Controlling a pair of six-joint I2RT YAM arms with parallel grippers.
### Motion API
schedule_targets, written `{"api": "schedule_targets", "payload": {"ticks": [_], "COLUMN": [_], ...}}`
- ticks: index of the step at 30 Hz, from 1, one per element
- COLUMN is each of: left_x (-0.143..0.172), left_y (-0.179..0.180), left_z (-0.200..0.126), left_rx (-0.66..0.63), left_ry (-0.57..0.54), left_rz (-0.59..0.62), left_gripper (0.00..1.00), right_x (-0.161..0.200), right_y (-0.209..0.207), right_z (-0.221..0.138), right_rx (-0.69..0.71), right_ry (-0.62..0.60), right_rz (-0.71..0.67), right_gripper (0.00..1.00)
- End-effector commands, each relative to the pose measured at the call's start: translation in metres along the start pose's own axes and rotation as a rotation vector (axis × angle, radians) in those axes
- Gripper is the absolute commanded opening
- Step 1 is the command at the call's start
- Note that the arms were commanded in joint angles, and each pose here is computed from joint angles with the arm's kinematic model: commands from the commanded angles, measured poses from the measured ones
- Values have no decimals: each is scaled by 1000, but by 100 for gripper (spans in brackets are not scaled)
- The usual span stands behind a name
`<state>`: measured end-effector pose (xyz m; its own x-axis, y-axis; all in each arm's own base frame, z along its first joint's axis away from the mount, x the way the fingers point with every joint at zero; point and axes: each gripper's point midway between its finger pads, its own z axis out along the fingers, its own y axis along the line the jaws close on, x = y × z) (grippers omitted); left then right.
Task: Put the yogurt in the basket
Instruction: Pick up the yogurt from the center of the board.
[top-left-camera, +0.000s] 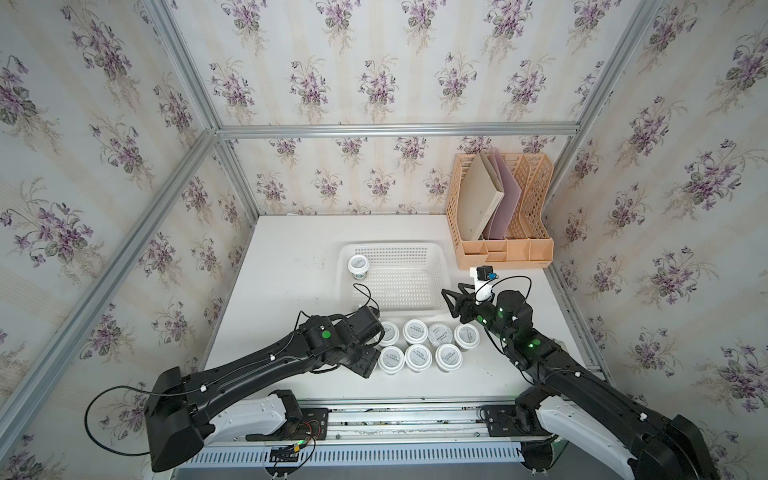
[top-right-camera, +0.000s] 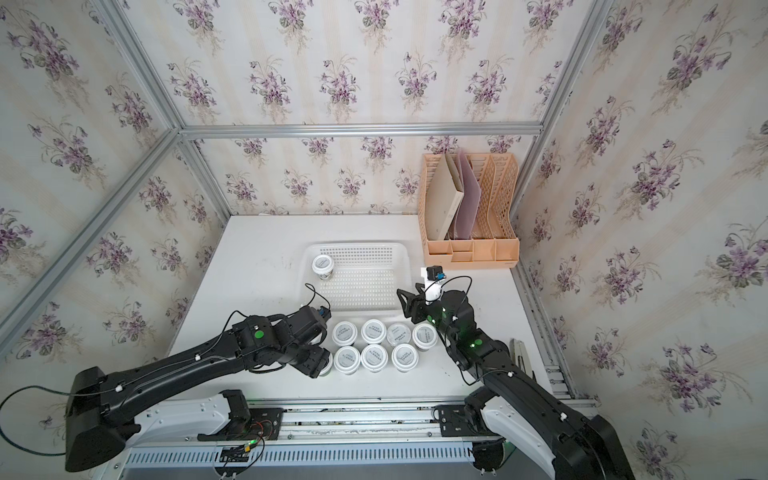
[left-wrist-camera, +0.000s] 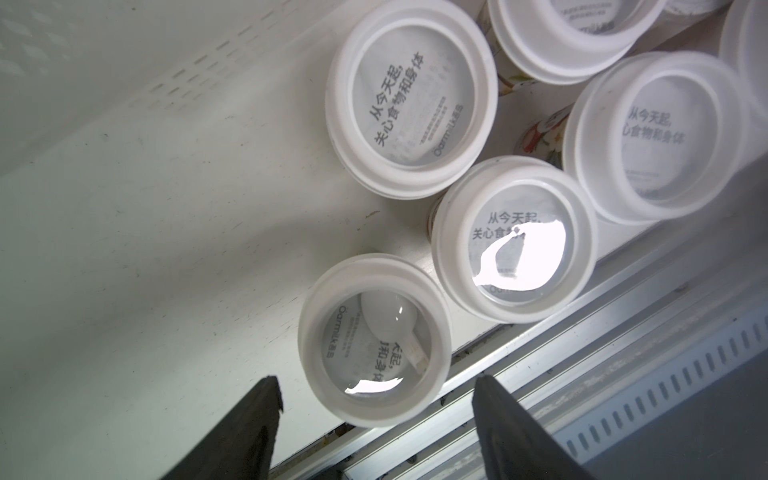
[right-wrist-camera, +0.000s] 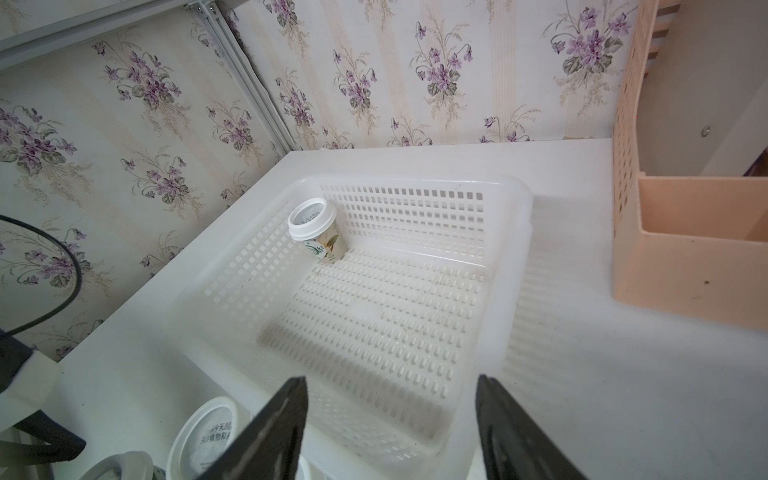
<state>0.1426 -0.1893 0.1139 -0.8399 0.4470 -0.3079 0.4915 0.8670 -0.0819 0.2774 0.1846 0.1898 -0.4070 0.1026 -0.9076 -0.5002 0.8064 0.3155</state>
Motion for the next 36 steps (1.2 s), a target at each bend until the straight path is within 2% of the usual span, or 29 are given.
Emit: {"api": "schedule_targets", "payload": {"ticks": [1,12,28,36], "left_x": [2,3,10,9], "left_y": [1,-5,3,2], "left_z": [-3,-5,12,20], "left_rx": [-8,-2,-63,-66], "left_ry": [11,33,83,86], "left_rz": [-1,16,26,31], "left_gripper": [78,78,81,79], "right_x": [-7,-6,-6,-6], "right_y": [2,2,2,2], "right_z": [0,2,2,2], "right_rx": [-4,-4,-4,-3], "right_ry": [-19,-10,-9,-9], "right_rz": [-12,-11,-10,-10], "right_gripper": [69,69,69,69]}}
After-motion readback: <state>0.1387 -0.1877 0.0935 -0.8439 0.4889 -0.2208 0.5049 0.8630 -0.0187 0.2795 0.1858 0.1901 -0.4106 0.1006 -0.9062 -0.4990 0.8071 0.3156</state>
